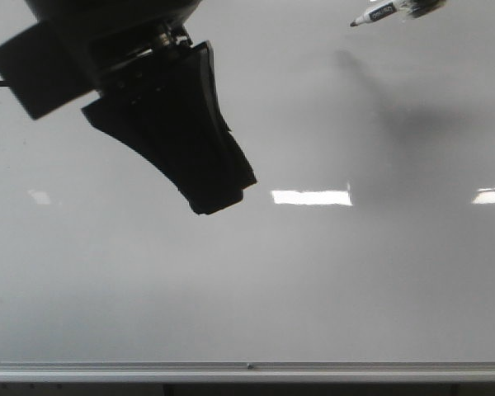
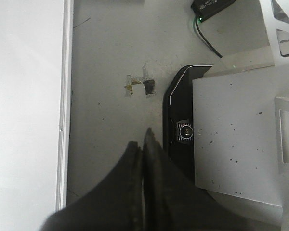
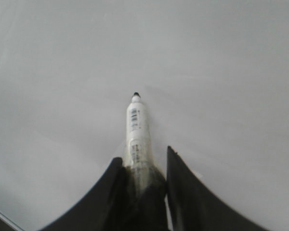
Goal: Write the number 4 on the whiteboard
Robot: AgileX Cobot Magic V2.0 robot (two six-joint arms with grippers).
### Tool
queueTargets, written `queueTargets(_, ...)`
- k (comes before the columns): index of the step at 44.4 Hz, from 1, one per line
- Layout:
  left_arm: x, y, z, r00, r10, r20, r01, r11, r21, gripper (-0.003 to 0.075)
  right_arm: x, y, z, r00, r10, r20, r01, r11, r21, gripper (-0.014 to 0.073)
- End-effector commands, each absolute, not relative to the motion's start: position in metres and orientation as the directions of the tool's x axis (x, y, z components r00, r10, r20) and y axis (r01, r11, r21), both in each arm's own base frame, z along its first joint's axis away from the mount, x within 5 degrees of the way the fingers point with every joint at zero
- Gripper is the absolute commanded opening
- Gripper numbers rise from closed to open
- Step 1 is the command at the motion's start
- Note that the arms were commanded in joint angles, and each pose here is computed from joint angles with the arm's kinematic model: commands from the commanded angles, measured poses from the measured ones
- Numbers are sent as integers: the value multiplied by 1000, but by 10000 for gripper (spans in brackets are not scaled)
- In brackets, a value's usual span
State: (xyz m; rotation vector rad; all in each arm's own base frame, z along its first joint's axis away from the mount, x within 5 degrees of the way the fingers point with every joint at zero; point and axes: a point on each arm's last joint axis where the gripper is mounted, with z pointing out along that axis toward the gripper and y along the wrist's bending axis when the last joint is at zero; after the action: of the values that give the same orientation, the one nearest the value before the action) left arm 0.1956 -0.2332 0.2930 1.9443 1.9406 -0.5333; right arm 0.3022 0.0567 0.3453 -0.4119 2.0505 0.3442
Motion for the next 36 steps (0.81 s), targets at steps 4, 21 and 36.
queueTargets(4,191,-235,316,4,825,-565,1000,4,13,-20,308,52,365,-385,-89,-919,-371,926,66,-105)
queueTargets(21,191,-235,316,4,825,-565,1000,4,13,-20,317,51,355,-405,-87,-910,-359,931,71,-105)
queueTargets(36,191,-235,316,4,825,-565,1000,4,13,-20,314,58,332,-495,-127,-860,-408,908,100,-105)
